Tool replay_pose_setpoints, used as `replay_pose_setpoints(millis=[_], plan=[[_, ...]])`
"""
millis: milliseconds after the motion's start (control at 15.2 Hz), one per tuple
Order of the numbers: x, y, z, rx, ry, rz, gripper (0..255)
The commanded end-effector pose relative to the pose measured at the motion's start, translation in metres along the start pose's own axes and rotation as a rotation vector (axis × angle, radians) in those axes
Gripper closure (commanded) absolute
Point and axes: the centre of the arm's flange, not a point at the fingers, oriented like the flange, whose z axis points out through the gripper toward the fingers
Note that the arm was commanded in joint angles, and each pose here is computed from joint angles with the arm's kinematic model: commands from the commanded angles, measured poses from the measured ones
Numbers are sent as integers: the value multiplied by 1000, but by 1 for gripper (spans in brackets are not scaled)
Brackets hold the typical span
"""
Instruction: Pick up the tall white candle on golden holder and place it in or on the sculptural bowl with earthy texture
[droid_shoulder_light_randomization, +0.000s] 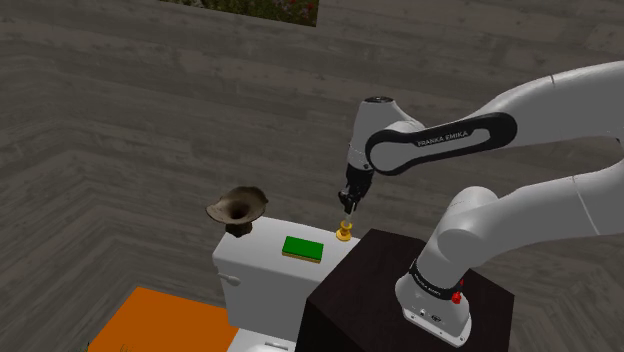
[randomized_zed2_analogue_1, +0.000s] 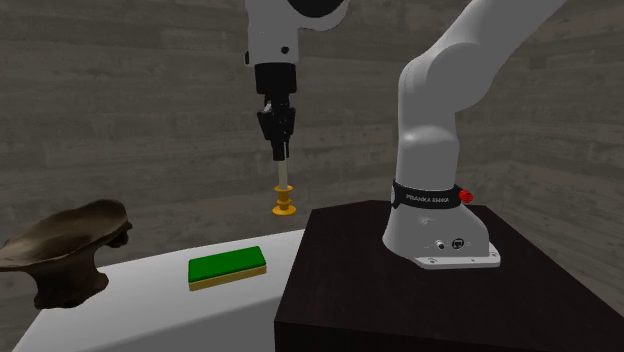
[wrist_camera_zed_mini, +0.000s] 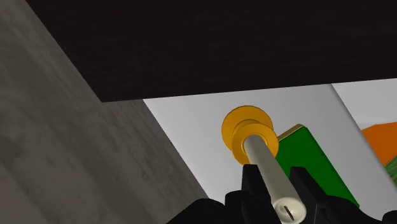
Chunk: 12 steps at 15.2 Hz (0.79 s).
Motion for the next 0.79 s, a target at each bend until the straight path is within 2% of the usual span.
replay_pose_setpoints(millis=[0, 726], plan=[[0, 0, -10, 0, -1, 0, 255], [-2, 0, -68, 0, -1, 0, 255]])
